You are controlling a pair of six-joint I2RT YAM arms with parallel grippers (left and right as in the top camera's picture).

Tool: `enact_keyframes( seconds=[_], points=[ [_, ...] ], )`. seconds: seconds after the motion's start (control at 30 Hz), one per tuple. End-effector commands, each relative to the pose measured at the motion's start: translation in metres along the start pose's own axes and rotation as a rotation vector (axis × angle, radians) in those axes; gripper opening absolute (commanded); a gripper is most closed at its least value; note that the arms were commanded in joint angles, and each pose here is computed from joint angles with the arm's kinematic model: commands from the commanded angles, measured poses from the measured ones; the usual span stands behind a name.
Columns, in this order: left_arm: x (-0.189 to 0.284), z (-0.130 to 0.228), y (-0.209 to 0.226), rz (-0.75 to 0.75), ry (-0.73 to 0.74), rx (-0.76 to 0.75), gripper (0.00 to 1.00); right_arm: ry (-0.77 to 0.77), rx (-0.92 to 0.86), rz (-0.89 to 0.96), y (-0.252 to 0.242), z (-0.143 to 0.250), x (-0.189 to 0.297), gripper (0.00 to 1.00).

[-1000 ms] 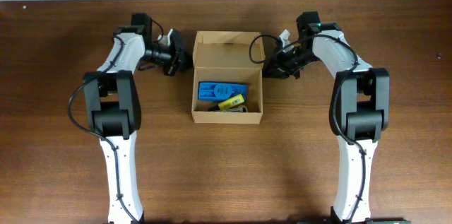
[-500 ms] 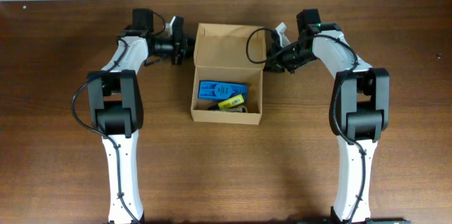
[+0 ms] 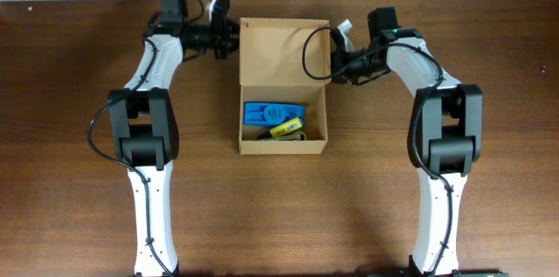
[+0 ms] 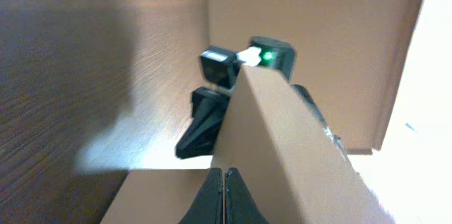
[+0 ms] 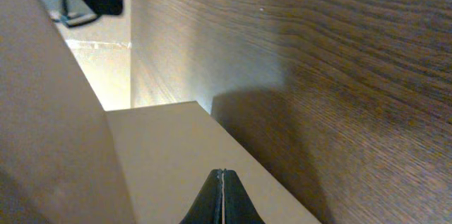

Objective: Pack container
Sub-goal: 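Lift the lid with both grippers and fold it over the box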

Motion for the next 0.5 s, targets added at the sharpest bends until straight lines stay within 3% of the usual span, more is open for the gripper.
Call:
enact_keyframes(
  seconds=[0.0,0.23,0.47],
  points=[
    [-0.004,-0.006,-0.025,0.06,0.033,-0.066,0.02,-0.044,0.135,-0.05,0.051,-0.003,0.024,0.04],
    [-0.01,-0.012,-0.042,0.057,0.038,-0.108,0.02,-0.082,0.203,-0.041,0.083,-0.002,0.042,0.04],
    [-0.01,-0.013,-0.041,0.014,0.017,-0.079,0.02,-0.067,0.191,0.05,0.082,0.01,0.047,0.04]
  ],
)
Point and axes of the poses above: each gripper's point midway between its finger pads, its own x axis back along the fingers, its own y axis along the line the jaws close on, z = x × y, the point moved 3 cm from there along x, back along the fingers, and after that the axes turned 9 degrees about -x, right-handed, at the moved point
